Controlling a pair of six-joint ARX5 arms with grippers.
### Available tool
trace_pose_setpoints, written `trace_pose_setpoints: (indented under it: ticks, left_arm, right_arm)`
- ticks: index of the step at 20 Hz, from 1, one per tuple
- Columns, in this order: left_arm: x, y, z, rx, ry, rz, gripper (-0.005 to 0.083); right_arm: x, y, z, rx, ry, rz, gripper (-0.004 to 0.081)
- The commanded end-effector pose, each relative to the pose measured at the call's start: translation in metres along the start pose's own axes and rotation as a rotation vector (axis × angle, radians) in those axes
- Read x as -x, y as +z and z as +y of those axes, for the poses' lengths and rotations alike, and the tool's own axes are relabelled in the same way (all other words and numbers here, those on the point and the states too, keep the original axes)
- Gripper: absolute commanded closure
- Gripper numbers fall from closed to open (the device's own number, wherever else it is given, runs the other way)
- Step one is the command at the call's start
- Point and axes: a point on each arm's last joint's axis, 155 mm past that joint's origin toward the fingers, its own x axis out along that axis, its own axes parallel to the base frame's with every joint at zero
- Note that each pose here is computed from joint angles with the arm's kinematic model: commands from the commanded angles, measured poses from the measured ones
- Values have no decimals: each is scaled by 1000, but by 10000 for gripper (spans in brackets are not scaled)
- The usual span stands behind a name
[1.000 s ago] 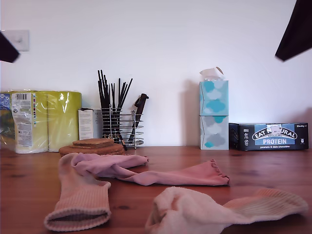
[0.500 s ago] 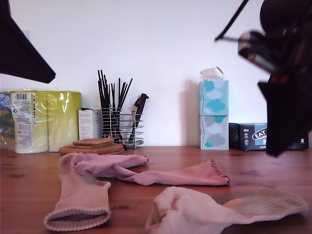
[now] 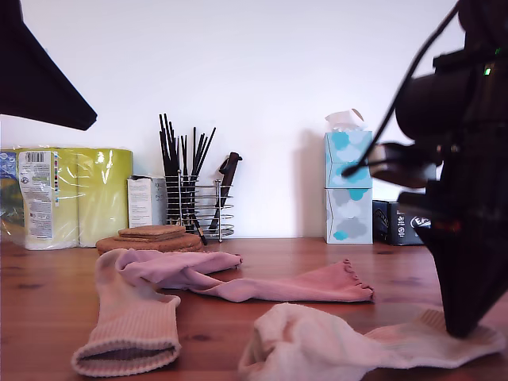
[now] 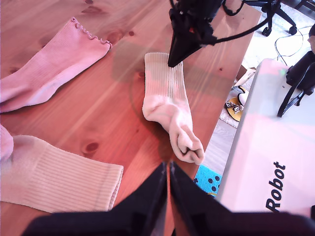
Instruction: Pair up the socks based on colour and pattern, by placing each sock on top of its pair
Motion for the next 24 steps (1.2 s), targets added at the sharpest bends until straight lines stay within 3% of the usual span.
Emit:
trace_pose_setpoints:
  ticks: [1, 6, 11, 14, 18, 21, 24]
  left_arm:
    - [0, 3, 0, -13, -2, -9, 793]
    - [0, 6, 0, -22, 1, -19, 793]
    - [0, 7, 1, -24, 3, -22, 793]
    - [0, 7, 1, -25, 3, -23, 793]
    - [0, 7, 1, -25, 3, -22, 793]
    - [0, 7, 1, -24, 5, -22, 793]
    - [1, 19, 26, -81, 131, -52, 793]
  right_arm:
    - [-11, -2, -5, 33, -21, 27, 781]
    - [-23, 13, -23, 180, -105, -3, 781]
    - [-13, 72, -42, 497, -258, -192, 781]
    - [-2, 112, -29, 703, -293, -342, 781]
    - [7, 146, 5, 857, -286, -495, 781]
    - [5, 143, 20, 830, -259, -461, 781]
    - [15, 144, 30, 646, -207, -417, 781]
